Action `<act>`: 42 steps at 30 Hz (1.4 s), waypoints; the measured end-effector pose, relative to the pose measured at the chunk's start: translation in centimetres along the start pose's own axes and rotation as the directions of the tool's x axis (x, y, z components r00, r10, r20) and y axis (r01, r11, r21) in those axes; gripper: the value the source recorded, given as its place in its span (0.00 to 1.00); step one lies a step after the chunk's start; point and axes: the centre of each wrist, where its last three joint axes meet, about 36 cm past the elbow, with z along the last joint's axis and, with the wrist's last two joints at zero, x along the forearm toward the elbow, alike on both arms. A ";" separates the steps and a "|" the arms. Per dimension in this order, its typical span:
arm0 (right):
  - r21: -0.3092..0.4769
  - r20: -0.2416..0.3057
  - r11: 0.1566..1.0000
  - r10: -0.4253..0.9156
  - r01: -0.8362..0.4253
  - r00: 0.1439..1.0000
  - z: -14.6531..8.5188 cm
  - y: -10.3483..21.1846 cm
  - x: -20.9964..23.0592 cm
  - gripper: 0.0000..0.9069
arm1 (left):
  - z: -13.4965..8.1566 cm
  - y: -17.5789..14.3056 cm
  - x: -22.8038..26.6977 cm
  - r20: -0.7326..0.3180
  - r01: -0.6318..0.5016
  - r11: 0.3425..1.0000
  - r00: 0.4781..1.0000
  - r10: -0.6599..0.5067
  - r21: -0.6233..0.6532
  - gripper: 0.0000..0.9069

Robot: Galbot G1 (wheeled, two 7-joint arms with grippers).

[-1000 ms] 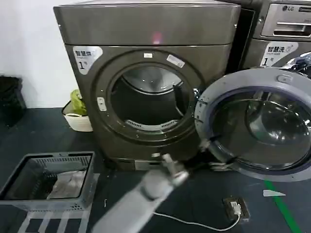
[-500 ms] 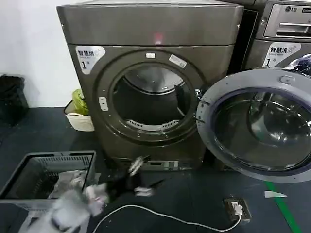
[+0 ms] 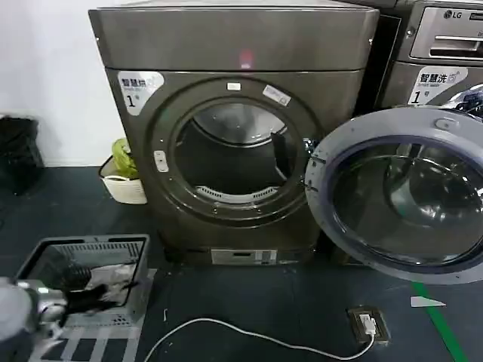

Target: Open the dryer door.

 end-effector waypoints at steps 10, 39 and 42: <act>0.007 0.014 1.000 -0.021 0.021 1.000 0.4 -0.6 0.6 1.00 | 3.4 -2.0 0.8 -0.225 -0.339 0.933 0.925 0.307 -0.123 1.00; 0.006 0.021 0.999 -0.050 0.050 0.999 1.5 -0.4 1.3 1.00 | 5.6 -4.1 -0.9 -0.288 -0.389 0.919 0.875 0.390 0.063 1.00; 0.006 0.021 0.999 -0.052 0.052 0.998 1.5 -0.3 1.3 1.00 | 5.6 -4.1 -0.9 -0.287 -0.387 0.920 0.876 0.388 0.064 1.00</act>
